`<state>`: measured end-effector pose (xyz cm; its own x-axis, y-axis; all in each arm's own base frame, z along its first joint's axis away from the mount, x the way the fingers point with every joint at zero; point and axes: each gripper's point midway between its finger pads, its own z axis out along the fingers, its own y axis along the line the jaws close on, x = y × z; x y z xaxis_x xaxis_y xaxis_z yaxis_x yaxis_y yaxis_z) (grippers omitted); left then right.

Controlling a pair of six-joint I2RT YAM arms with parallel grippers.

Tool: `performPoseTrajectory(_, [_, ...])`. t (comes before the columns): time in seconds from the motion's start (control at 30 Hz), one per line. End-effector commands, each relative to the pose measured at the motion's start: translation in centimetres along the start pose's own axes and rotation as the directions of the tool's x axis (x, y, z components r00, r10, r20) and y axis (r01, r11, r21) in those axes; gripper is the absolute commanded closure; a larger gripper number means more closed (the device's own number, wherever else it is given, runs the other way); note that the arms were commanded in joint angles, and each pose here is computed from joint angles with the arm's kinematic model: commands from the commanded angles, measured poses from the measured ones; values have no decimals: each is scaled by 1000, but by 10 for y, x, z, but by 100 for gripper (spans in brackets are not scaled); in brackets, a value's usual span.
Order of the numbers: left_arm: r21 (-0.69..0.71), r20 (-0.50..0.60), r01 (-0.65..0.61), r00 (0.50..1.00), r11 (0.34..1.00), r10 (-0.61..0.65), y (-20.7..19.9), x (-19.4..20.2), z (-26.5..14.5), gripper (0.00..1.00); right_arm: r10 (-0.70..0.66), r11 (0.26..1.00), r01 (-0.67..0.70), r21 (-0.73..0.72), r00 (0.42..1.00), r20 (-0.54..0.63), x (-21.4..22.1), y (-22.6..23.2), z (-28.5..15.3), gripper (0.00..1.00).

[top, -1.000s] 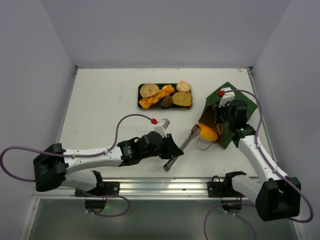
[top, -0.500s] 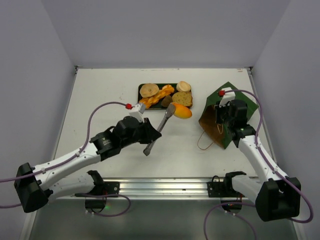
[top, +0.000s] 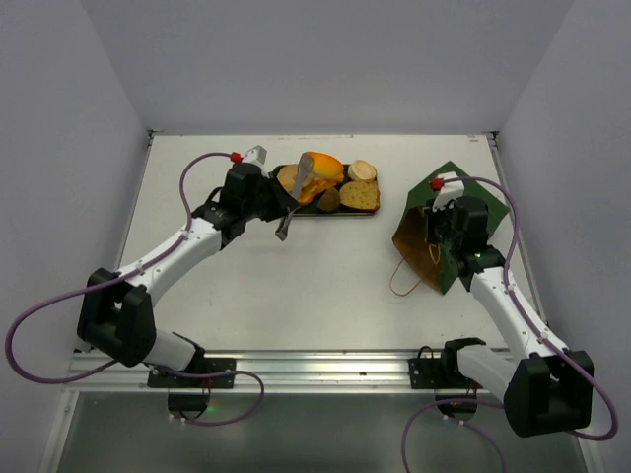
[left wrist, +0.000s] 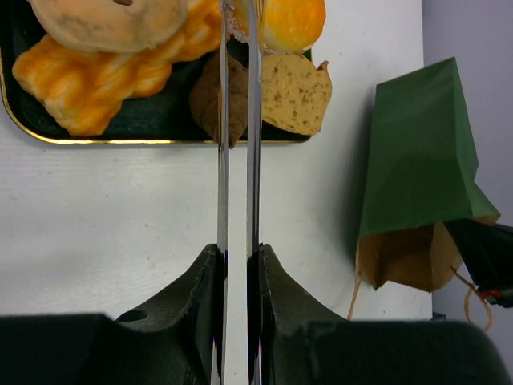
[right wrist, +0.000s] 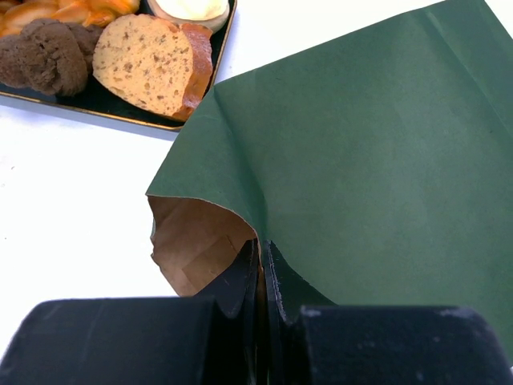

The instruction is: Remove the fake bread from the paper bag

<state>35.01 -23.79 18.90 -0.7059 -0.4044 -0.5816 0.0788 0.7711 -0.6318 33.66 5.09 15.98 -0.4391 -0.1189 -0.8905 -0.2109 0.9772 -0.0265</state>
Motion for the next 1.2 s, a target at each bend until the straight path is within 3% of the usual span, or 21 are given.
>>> performPoseTrajectory(0.0, [109, 77, -28, 997, 994, 20, -33, -39, 9, 100, -8, 1000, 7, 16, 997, 77, -22, -4, -4, 97])
performPoseTrajectory(0.67, [72, -22, -42, 999, 997, 43, -23, -29, 56, 100, -16, 1000, 15, 15, 997, 76, -21, -4, -4, 97])
performPoseTrajectory(1.17, [31, -59, -62, 996, 998, 63, -10, -19, 63, 98, -19, 1000, 18, 12, 997, 76, -21, -4, -4, 97])
